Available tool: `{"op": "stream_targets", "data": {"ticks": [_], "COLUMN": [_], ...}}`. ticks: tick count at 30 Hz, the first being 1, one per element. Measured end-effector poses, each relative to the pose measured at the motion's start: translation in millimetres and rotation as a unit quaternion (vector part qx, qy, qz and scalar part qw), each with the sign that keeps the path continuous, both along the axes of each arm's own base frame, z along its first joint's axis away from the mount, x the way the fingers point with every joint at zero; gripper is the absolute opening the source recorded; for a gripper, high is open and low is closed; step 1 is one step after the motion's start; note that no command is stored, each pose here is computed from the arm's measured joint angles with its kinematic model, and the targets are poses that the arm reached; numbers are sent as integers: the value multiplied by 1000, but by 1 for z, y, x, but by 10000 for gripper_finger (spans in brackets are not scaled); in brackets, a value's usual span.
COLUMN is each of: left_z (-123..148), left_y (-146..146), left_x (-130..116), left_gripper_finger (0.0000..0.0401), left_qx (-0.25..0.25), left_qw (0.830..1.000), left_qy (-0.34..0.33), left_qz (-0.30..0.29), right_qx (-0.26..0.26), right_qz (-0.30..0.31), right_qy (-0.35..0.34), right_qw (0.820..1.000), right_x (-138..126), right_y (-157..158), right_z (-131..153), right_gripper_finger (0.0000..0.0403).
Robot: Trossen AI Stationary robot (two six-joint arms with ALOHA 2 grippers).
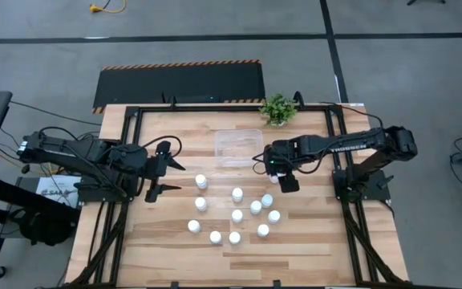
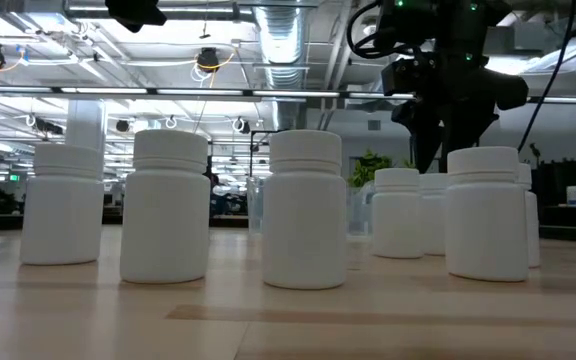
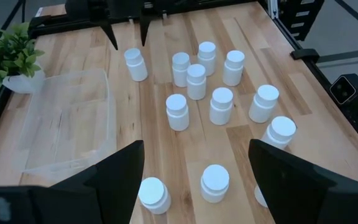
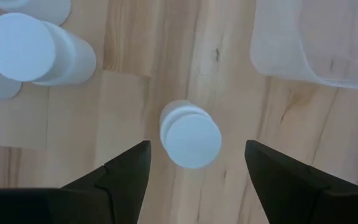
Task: Pick and place pill bottles into a basket
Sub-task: Put the white medicine bottle into the transparent bin
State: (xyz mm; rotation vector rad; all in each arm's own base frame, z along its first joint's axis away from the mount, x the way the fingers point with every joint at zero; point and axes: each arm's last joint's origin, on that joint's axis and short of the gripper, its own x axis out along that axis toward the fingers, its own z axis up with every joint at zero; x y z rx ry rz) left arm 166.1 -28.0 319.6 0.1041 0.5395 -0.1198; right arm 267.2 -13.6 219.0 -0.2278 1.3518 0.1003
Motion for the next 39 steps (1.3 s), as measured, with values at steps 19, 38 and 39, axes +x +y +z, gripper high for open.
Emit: {"op": "stream_targets", "data": {"ticks": [19,38,39], "left_z": [0,1,1], "left_y": [0,0,0], "left_x": [0,0,0], "left_gripper_finger": [279,279,279], "left_qx": [0,-1,-1], "left_qw": [1000,1000,1000], "left_qy": [-1,-5,-5], "left_qz": [0,0,0], "right_qx": [9,12,12], "right_qz": [16,19,22], "right_qy": [1,48,61], "right_qw": [1000,999,998], "right_x": [-1,9,10], "right_y": [-7,-6,-5], "right_z": [0,-23,-29], "right_gripper_finger": [256,256,256]}}
